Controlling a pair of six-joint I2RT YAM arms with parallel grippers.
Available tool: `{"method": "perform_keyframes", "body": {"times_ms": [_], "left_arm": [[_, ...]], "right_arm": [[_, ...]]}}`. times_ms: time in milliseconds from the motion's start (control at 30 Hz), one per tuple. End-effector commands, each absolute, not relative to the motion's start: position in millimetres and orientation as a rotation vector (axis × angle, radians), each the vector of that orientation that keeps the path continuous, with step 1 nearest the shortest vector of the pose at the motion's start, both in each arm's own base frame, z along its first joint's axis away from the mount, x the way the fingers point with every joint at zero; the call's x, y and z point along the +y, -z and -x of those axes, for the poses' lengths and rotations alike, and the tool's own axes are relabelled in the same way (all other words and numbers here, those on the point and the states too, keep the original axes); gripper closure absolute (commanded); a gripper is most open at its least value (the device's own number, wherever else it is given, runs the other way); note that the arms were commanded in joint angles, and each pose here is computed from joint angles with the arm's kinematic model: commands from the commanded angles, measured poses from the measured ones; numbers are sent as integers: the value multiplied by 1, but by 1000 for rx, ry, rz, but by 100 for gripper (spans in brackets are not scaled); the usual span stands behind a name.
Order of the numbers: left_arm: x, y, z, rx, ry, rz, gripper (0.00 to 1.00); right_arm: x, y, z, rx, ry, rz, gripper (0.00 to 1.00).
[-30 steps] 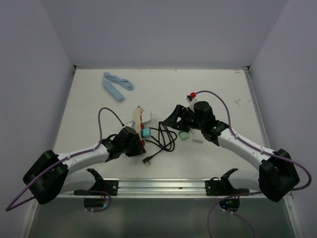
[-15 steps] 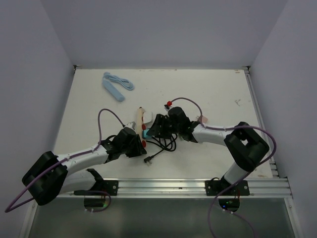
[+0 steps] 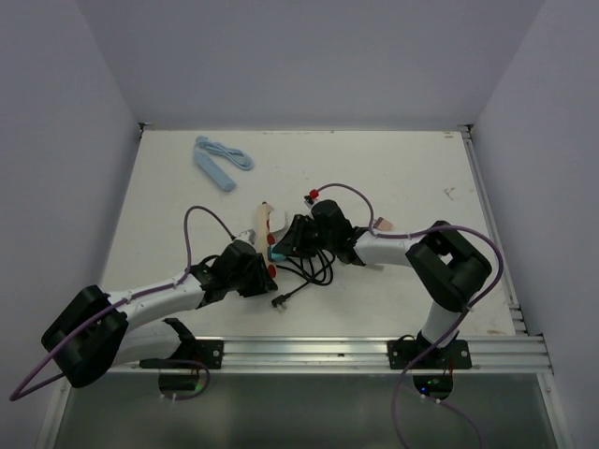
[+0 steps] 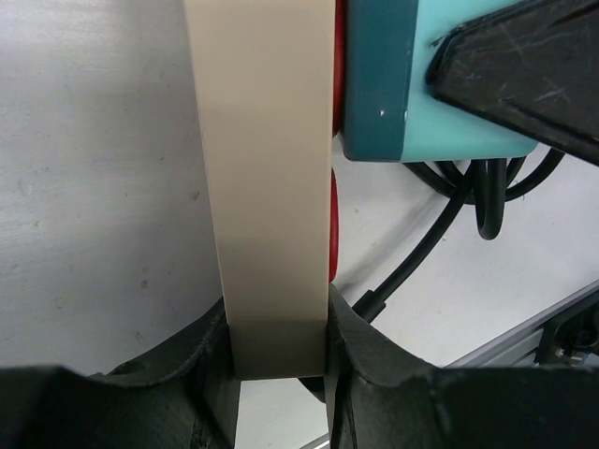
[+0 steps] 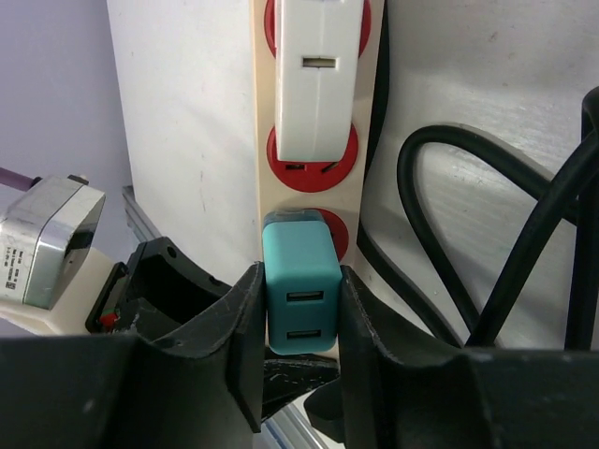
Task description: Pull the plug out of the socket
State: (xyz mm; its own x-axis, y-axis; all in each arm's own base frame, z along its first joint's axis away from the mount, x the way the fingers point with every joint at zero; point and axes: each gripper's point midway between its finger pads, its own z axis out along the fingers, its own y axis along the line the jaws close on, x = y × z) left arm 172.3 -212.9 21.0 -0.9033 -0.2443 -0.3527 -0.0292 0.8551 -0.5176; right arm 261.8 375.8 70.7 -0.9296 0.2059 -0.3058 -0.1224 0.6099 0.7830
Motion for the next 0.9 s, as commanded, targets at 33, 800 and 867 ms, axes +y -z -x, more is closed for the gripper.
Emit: {"method": "perform_keyframes", "body": {"times_ms": [33,800,867], "left_arm": [[-230,-40,-177,2552,842,142,87],[-229,-39,-211,2526,706,157,32],[-227,-36,-212,2531,691,164,39]], "right_arm": [[386,-89,-267,2390,-1301,-26,94],[386,-104,-242,2388,-1387,-13,100],[386,-106,-241,2385,-1395,-11,100]]}}
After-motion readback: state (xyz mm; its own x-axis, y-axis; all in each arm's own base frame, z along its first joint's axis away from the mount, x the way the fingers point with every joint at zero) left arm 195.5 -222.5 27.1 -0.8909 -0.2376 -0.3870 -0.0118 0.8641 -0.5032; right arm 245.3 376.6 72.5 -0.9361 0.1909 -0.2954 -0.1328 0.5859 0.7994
